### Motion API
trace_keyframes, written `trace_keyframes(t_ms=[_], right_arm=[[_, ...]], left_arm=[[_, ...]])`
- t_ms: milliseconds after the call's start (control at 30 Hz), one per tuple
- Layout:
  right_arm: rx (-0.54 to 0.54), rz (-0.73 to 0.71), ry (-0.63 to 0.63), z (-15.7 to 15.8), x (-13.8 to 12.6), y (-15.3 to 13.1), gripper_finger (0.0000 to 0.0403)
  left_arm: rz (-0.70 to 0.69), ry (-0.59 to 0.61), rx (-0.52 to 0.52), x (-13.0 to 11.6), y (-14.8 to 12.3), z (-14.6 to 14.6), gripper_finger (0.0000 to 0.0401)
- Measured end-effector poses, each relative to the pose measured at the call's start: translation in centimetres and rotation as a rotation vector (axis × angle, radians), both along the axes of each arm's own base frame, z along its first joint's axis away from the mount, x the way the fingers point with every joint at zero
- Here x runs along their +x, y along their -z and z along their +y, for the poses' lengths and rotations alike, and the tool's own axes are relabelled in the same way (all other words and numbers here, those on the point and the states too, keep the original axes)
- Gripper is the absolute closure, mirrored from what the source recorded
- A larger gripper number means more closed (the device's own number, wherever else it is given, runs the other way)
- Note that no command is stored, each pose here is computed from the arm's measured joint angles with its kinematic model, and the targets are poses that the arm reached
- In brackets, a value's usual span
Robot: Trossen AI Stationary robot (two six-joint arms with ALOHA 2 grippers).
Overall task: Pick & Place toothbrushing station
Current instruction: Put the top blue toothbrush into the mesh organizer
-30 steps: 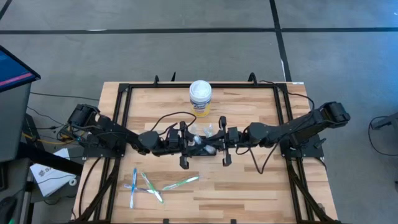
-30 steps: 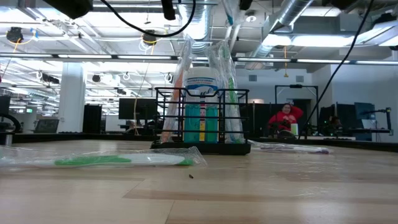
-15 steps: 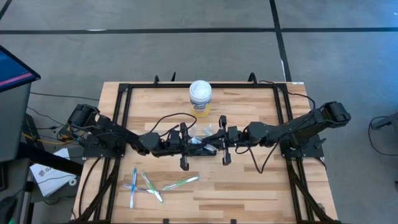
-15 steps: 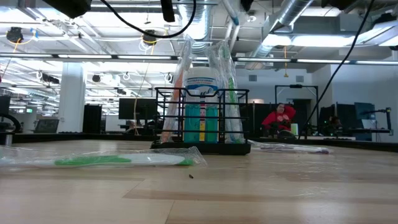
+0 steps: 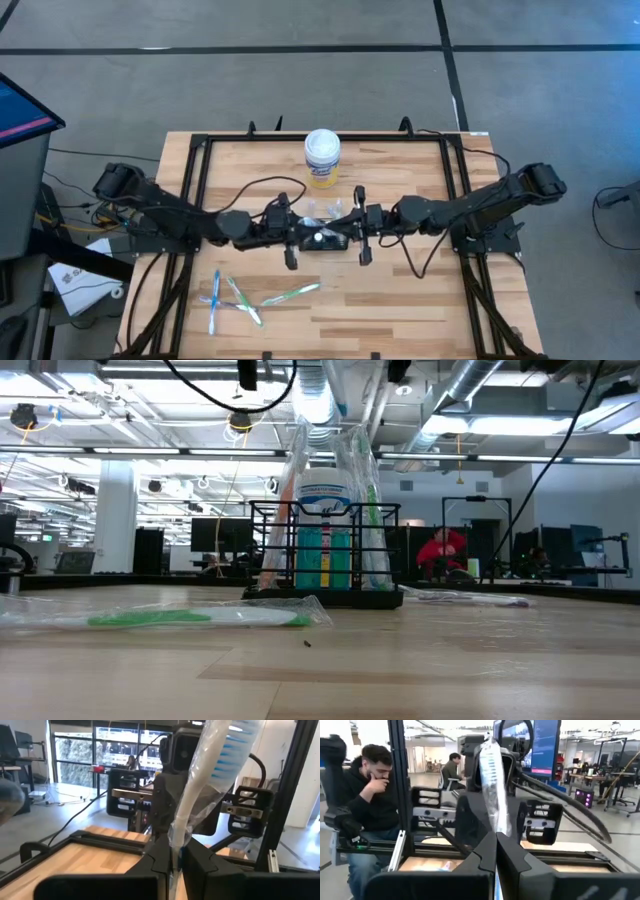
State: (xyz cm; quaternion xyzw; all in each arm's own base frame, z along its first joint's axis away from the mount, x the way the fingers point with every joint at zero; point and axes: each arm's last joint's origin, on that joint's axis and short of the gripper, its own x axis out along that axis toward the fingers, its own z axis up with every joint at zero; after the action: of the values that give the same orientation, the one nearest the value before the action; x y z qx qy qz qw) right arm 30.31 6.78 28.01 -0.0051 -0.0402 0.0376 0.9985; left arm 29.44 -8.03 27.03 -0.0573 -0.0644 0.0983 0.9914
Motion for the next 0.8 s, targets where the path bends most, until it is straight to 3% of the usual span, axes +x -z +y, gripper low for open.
trace_keyframes(t_ms=[800], right_arm=[[0.011, 0.112, -0.02, 0.3, -1.1, 0.0, 0.0403]], left_arm=[[0.181, -0.017, -0.034, -4.9, -2.6, 0.5, 0.0386]])
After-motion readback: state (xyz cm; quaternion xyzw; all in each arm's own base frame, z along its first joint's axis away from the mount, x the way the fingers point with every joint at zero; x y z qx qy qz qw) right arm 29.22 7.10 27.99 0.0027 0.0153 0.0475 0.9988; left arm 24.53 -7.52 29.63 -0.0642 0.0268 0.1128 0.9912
